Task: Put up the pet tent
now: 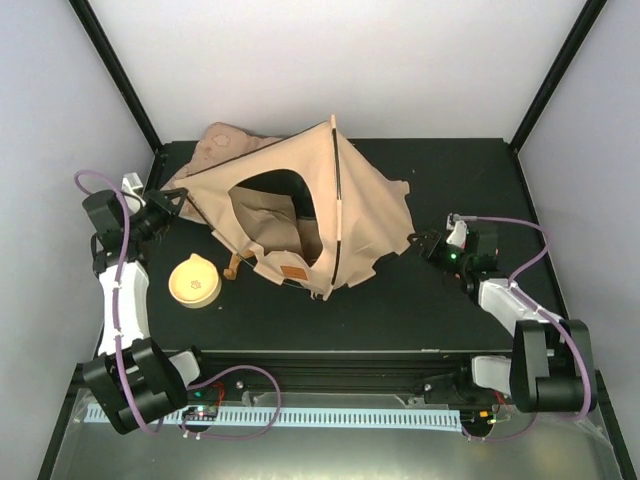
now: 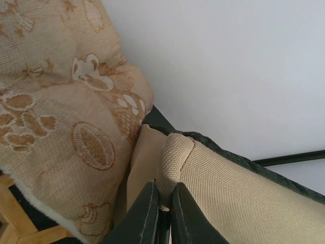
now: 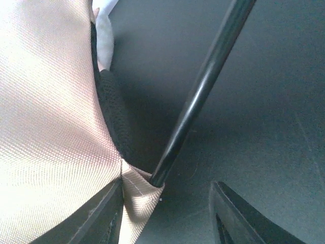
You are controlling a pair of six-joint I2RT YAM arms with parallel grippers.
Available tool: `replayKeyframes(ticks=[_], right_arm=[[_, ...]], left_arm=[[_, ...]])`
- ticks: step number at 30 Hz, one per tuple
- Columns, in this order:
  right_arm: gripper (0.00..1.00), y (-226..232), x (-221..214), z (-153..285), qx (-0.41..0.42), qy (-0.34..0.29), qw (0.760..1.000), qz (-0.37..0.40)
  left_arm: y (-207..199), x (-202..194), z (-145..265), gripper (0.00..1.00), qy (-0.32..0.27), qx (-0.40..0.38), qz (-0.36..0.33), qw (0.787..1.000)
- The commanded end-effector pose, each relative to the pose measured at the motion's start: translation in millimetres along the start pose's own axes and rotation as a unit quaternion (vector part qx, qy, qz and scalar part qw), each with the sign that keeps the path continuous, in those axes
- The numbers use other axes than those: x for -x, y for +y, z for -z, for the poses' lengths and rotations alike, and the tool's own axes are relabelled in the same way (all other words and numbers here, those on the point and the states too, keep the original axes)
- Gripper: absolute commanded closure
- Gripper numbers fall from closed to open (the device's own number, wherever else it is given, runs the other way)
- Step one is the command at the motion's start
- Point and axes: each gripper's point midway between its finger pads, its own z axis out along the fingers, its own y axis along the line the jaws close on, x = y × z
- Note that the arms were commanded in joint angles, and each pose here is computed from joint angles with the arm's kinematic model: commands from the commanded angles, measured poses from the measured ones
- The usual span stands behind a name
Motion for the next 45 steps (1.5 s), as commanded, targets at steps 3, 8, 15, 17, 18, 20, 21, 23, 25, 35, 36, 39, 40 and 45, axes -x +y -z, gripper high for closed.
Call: replayKeyframes(ticks=[3, 8, 15, 17, 18, 20, 21, 23, 25, 35, 36, 39, 40, 45], right_arm=[[0.58, 44, 14, -5, 0.113, 0.011, 0.993, 0.026], [0.77, 75, 22, 7, 0.17, -0.002, 0.983, 0.071], [0.94, 110, 31, 37, 0.203, -0.041, 0.967, 0.147], [0.96, 115, 34, 45, 0.2, -0.059, 0.965, 0.159], [0.96, 117, 35, 48, 0.199, -0.065, 0.964, 0.163], [0.97, 121, 34, 52, 0.201, -0.069, 0.963, 0.167], [0.97, 122, 33, 53, 0.201, -0.067, 0.963, 0.168], [0.98, 124, 30, 54, 0.205, -0.064, 0.961, 0.173], [0.98, 125, 28, 56, 0.206, -0.064, 0.96, 0.18], [0.99, 134, 31, 72, 0.199, -0.094, 0.953, 0.208], [0.99, 135, 31, 74, 0.199, -0.098, 0.952, 0.209], [0.99, 139, 28, 75, 0.203, -0.094, 0.95, 0.218], [0.99, 142, 25, 75, 0.203, -0.088, 0.948, 0.228], [0.97, 165, 3, 75, 0.228, -0.065, 0.928, 0.287]], left_arm=[[17, 2, 4, 0.98, -0.015, 0.02, 0.005, 1.0], [27, 0, 5, 0.98, -0.014, 0.029, 0.005, 0.999], [33, -13, 2, 0.87, 0.005, 0.01, 0.017, 1.0], [34, -16, 2, 0.68, 0.006, 0.005, 0.019, 1.0], [34, -18, 1, 0.59, 0.008, 0.002, 0.021, 1.0], [34, -23, 1, 0.46, 0.012, -0.01, 0.029, 0.999], [37, -27, 2, 0.41, 0.015, -0.011, 0.035, 0.999], [40, -31, 3, 0.32, 0.017, -0.008, 0.036, 0.999], [44, -33, 7, 0.2, 0.013, 0.009, 0.024, 1.0], [76, 1, 93, 0.01, -0.226, 0.224, 0.012, 0.948], [85, 4, 110, 0.01, -0.254, 0.267, 0.033, 0.929], [65, 22, 125, 0.01, -0.283, 0.282, -0.001, 0.917], [41, 28, 116, 0.01, -0.268, 0.24, -0.06, 0.931], [-107, 9, 60, 0.18, -0.128, -0.061, -0.184, 0.973]])
